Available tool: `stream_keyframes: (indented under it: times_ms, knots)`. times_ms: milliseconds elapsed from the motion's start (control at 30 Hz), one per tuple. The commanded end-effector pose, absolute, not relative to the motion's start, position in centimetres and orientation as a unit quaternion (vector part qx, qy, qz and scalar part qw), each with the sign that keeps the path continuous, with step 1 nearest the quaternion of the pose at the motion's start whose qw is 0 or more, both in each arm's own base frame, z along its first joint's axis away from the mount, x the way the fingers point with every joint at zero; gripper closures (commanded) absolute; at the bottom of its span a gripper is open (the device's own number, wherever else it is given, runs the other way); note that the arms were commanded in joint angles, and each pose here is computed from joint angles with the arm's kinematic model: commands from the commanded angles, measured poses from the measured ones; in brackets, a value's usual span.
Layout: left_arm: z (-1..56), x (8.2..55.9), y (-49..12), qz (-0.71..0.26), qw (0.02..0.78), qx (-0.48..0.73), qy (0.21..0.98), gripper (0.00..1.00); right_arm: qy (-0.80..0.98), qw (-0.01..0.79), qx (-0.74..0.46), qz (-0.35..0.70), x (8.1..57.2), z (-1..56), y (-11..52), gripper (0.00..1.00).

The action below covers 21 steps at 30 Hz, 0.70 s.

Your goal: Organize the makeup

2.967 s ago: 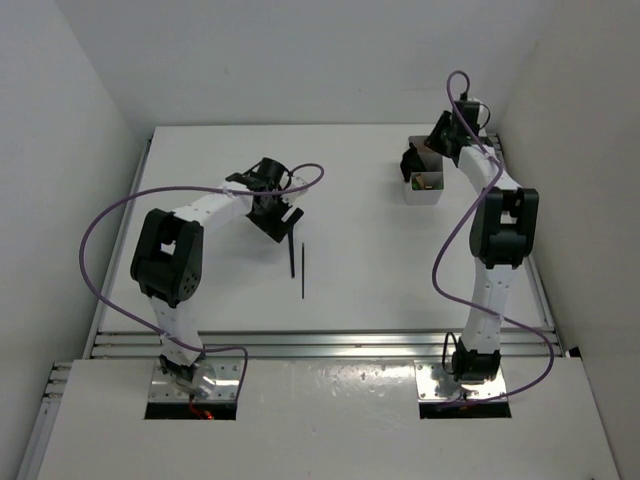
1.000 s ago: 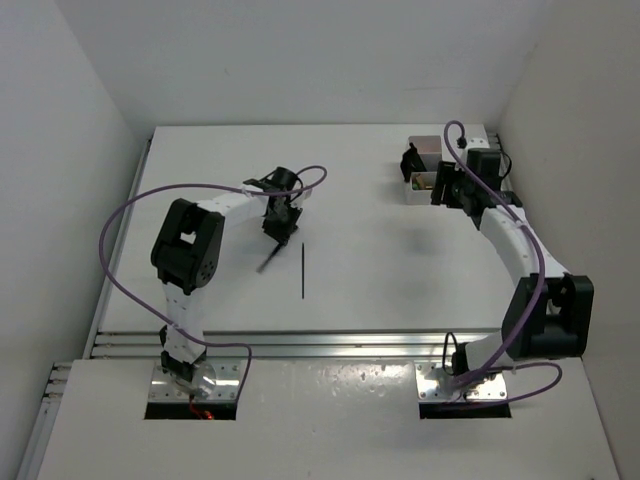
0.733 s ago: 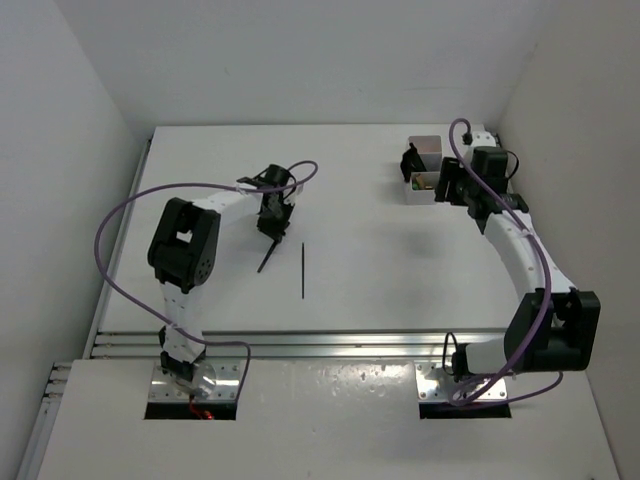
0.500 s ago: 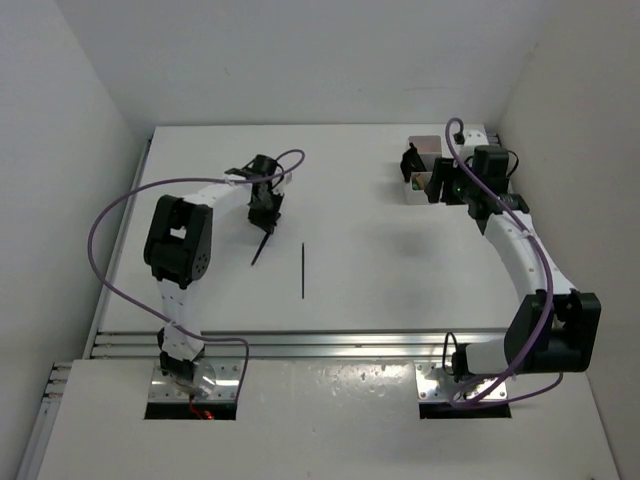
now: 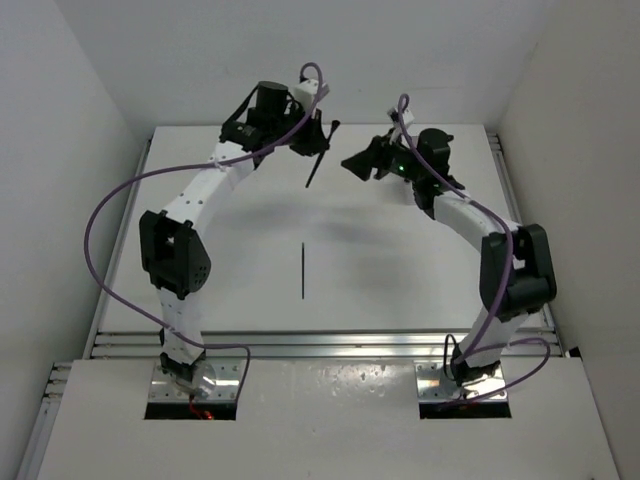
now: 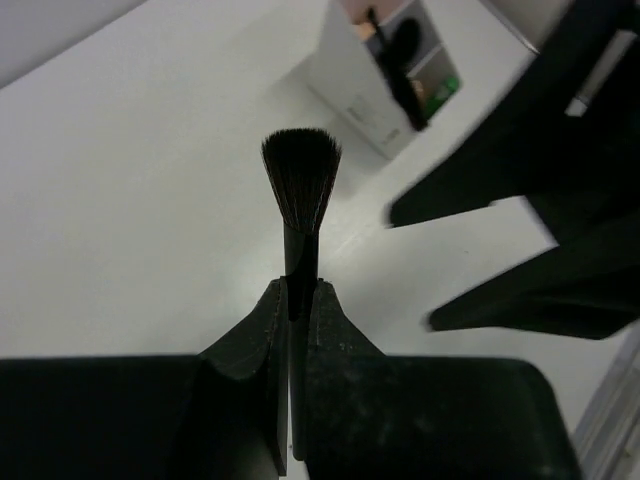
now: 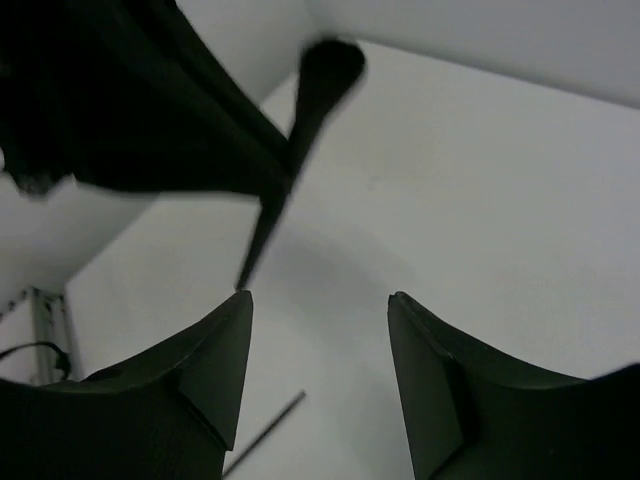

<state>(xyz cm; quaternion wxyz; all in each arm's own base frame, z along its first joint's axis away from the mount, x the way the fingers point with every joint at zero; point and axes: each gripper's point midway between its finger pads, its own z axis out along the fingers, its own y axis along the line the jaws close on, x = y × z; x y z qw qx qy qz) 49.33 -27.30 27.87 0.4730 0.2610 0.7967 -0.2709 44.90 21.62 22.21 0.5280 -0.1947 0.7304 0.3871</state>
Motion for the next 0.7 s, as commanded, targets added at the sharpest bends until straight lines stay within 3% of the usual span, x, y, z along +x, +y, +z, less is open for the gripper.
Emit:
stream_keyframes:
  times_ms: [0, 133, 667]
  knots:
    - [30.5, 45.7, -31.4, -0.344, 0.463, 0.291, 0.763, 1.0, 0.593, 0.596, -0.207, 0.501, 45.4, 31.7, 25.8, 0.43]
    - [30.1, 45.0, -32.4, -0.346, 0.458, 0.298, 0.762, 1.0, 0.622, 0.556, -0.162, 0.528, 47.7, 28.2, 27.7, 0.51]
    - [30.2, 47.6, -32.4, -0.355, 0.471, 0.263, 0.764, 1.0, 0.626, 0.513, -0.16, 0.565, 45.4, 26.0, 29.1, 0.55]
